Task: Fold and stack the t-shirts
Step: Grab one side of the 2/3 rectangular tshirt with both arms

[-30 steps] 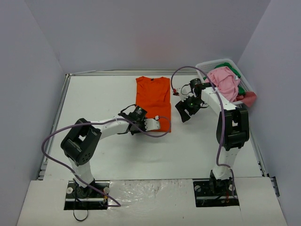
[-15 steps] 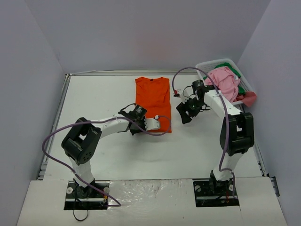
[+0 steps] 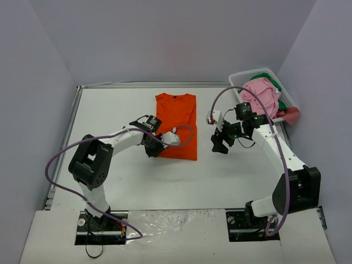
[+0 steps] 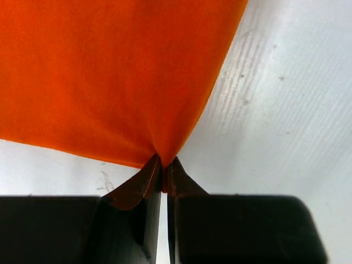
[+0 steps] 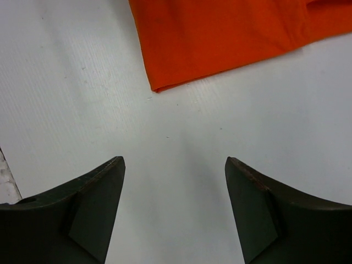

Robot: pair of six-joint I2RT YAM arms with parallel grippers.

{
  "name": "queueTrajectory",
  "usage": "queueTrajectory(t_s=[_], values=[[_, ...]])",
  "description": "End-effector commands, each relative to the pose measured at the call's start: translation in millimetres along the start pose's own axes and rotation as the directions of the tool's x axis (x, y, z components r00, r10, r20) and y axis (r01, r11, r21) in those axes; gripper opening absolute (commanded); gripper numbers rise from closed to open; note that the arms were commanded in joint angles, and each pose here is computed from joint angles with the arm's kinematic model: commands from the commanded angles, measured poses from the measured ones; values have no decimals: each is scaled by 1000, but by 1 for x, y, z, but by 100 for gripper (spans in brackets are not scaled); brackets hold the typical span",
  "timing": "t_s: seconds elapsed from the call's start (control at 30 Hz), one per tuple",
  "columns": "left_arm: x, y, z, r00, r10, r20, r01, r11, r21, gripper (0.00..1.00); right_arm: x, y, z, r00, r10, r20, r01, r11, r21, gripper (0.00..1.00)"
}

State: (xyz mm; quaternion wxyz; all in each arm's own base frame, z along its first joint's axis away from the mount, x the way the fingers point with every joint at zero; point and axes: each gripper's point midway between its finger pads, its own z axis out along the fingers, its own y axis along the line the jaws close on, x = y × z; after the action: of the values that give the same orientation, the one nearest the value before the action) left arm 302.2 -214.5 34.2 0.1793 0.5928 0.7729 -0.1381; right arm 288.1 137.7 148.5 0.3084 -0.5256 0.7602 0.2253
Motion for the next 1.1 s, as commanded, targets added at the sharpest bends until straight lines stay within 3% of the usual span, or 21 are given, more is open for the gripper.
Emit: queueTrajectory(t_s=[0.0, 0.1, 0.3, 1.07], values=[[-10, -15, -15, 999, -34, 29, 32, 997, 69, 2, 4, 11, 17, 995, -96, -7, 96, 995, -12, 69], [-11, -17, -14, 998, -49, 29, 46, 995, 87, 2, 1, 5, 29, 987, -157, -22, 157, 987, 35, 69], [-14, -18, -13, 997, -73, 32, 69, 992, 107, 2, -5, 19, 59, 974, -213, -78, 211, 977, -30, 67], [-20, -15, -12, 986, -153, 70, 140, 977, 162, 2, 26, 45, 135, 978, -157, -135, 116, 956, -270, 54]])
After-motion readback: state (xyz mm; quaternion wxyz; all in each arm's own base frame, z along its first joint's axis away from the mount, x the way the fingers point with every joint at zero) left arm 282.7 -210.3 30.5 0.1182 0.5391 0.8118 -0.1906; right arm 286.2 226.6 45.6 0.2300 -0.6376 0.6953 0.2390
